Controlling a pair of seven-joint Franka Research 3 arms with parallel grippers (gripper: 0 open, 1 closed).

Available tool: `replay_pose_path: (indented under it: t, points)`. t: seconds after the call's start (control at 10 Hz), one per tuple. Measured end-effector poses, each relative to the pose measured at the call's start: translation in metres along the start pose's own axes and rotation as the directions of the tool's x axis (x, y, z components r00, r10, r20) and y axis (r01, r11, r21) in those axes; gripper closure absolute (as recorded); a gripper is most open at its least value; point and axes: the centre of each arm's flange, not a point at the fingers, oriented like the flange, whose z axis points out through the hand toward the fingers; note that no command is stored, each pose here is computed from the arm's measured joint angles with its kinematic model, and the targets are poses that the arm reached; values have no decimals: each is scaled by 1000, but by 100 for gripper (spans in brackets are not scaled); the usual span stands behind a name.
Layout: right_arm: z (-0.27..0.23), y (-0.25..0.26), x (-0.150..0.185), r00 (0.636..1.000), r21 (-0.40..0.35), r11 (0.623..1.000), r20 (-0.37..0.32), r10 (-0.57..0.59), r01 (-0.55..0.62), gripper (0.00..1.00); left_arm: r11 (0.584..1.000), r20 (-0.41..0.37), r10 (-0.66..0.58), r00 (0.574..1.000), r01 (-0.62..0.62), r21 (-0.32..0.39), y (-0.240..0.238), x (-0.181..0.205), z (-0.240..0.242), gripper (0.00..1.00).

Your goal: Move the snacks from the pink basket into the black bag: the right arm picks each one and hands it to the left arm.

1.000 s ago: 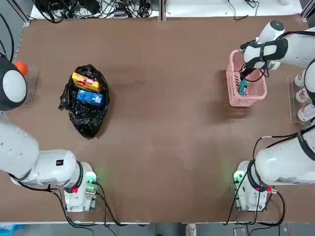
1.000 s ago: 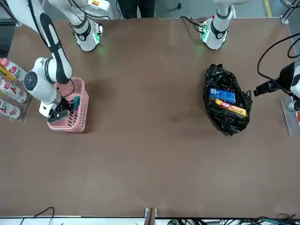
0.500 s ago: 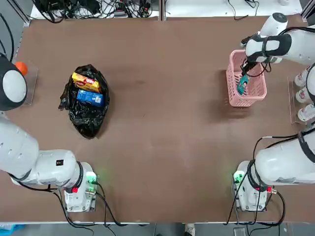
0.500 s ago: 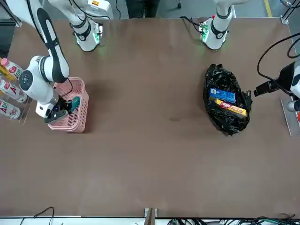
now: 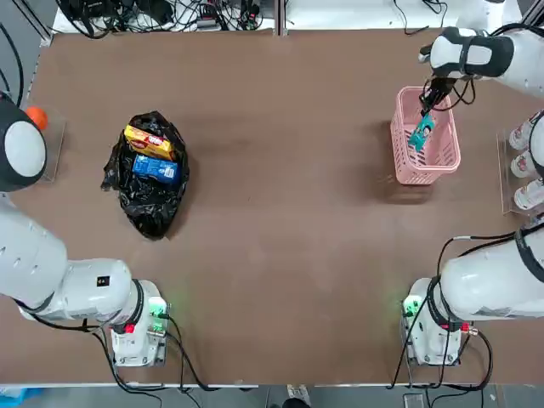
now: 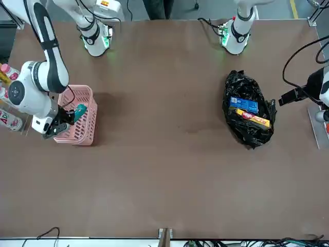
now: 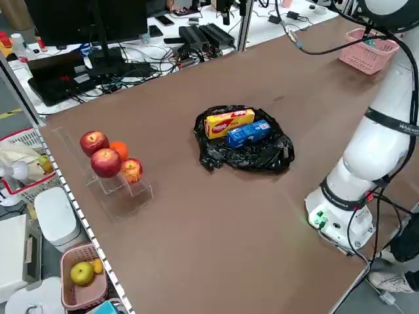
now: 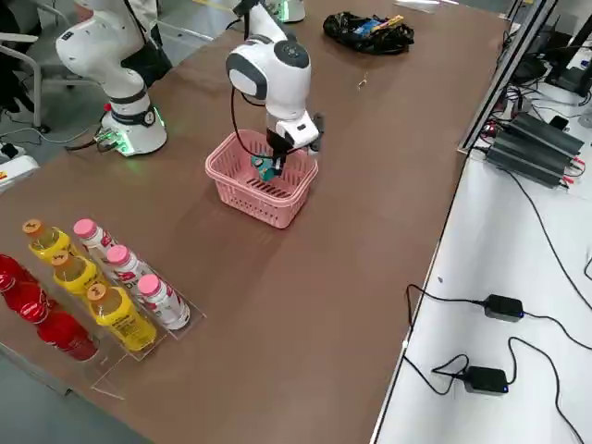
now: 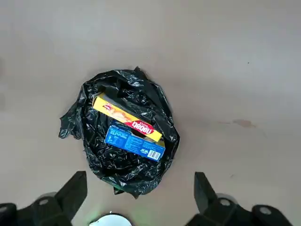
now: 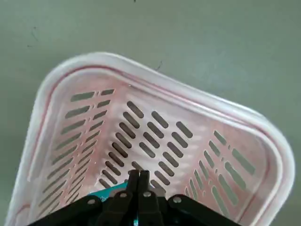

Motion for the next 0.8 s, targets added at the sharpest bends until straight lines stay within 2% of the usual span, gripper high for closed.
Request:
replay_pose_path:
  t: [0.6,0.8]
  points:
    - [-79,-14,25,997,25,999,59,41,-42,98,1000,-10,-13,1000,13,-21,2,-2,-7,0]
    - [-101,-22,30,990,22,993,71,118,-120,98,999,-8,-27,1000,27,-44,5,-3,-9,0]
